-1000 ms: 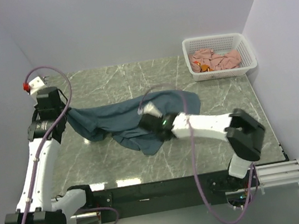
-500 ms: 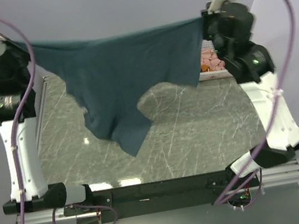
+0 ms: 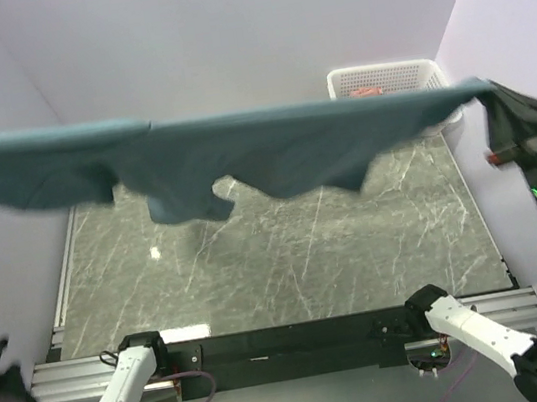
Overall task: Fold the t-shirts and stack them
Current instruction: Flatten the tshirt out
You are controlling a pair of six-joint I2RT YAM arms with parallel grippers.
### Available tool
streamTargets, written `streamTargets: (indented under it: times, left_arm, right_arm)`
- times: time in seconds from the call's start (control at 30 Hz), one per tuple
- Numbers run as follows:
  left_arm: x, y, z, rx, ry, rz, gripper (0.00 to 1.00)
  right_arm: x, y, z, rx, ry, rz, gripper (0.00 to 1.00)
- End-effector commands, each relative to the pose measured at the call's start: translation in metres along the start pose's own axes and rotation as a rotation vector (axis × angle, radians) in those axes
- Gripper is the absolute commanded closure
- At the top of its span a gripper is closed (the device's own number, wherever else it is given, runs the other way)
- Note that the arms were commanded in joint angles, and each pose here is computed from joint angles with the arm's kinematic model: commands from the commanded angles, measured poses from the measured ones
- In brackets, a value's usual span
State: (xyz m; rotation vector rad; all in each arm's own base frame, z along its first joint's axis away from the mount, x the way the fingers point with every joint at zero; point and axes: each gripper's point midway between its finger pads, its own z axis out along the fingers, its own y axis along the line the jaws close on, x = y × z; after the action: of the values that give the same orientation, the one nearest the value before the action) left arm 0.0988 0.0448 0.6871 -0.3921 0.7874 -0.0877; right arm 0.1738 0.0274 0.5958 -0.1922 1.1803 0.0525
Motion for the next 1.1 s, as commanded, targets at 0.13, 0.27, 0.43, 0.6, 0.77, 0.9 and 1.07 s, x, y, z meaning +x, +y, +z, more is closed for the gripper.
streamTargets:
  times: [0.13,0.27,0.43,0.6,0.77,0.9,1.07]
  left_arm:
    - [-0.051,0.000,-0.015,0.019,-0.133,0.111,0.99]
    - [-0.003,-0.010,0.009,0.091,-0.020,0.160,0.99]
    - [0.134,-0.009,0.046,0.152,0.246,0.273,0.99]
    - [0.308,0.018,0.051,0.162,0.503,0.331,0.99]
    - [0.457,0.048,0.029,0.179,0.716,0.355,0.99]
    - [0.553,0.073,0.009,0.176,0.855,0.382,0.99]
    - [0.646,0.099,0.000,0.177,0.980,0.445,0.99]
  right_arm:
    - [0.000,0.013,-0.039,-0.127,0.018,0.007,1.00]
    - [0.040,0.029,-0.022,-0.165,0.130,-0.010,1.00]
    - [0.118,0.038,0.016,-0.127,0.303,-0.094,1.00]
    - [0.233,0.056,0.052,-0.106,0.475,-0.209,1.00]
    - [0.342,0.078,0.091,-0.112,0.602,-0.309,1.00]
    - [0.419,0.093,0.119,-0.140,0.719,-0.375,1.00]
    - [0.504,0.095,0.153,-0.152,0.848,-0.470,1.00]
